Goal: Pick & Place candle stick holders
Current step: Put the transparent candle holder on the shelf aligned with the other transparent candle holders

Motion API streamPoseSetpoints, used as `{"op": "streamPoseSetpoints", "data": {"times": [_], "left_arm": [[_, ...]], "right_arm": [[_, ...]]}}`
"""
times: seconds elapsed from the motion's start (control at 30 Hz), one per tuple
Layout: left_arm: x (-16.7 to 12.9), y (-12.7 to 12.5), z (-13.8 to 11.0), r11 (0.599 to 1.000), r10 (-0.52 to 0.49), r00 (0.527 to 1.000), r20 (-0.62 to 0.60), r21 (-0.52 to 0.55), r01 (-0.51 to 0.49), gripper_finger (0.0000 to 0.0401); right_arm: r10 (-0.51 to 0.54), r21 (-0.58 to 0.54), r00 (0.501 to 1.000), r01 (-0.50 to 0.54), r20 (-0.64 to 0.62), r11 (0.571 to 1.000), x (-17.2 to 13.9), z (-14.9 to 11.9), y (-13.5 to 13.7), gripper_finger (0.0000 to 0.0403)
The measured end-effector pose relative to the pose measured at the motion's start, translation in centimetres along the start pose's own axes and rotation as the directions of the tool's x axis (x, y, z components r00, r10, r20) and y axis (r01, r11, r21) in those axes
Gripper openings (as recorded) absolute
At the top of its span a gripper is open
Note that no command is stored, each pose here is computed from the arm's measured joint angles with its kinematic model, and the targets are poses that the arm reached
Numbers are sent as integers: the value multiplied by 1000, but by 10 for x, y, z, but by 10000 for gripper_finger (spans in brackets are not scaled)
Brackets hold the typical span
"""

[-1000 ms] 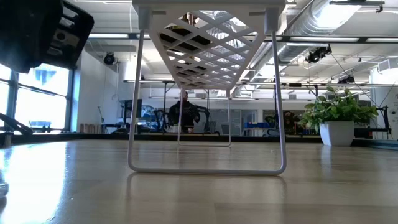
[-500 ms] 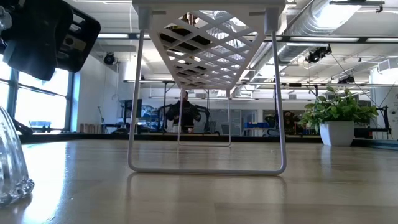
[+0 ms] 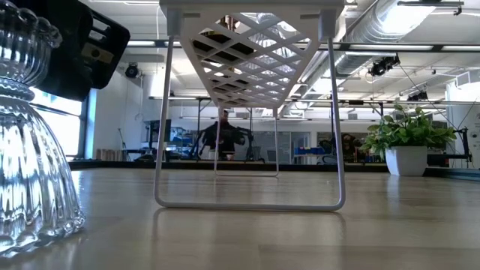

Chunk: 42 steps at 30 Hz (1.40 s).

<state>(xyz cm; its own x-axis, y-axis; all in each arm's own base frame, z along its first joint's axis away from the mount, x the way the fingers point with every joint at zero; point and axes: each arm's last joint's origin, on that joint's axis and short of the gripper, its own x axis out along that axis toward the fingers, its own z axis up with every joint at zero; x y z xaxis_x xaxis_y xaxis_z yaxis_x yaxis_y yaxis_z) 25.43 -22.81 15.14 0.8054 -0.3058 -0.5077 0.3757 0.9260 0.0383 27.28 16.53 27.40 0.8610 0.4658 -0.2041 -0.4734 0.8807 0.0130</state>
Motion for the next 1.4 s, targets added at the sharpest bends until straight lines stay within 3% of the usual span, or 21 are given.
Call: {"op": "streamPoseSetpoints", "data": {"times": [0.33, 0.67, 1.13, 1.4], "left_arm": [[0, 0, 1, 1000, 16, 1000, 8, -9, -16, 156], [-4, 0, 23, 997, 70, 997, -27, 27, -70, 156], [-19, -7, 80, 1000, 15, 998, -63, -23, -17, 156], [-31, -10, 124, 998, -2, 1000, -13, 61, 3, 156]], "right_arm": [[4, 1, 1000, -4, 7, 1000, 0, 1, 0, 209], [71, 22, 997, -71, 5, 997, 0, 1, 4, 209], [119, -3, 993, -119, -8, 993, -2, -1, 21, 209], [86, -22, 996, -87, -32, 996, -2, -4, 26, 209]]}}
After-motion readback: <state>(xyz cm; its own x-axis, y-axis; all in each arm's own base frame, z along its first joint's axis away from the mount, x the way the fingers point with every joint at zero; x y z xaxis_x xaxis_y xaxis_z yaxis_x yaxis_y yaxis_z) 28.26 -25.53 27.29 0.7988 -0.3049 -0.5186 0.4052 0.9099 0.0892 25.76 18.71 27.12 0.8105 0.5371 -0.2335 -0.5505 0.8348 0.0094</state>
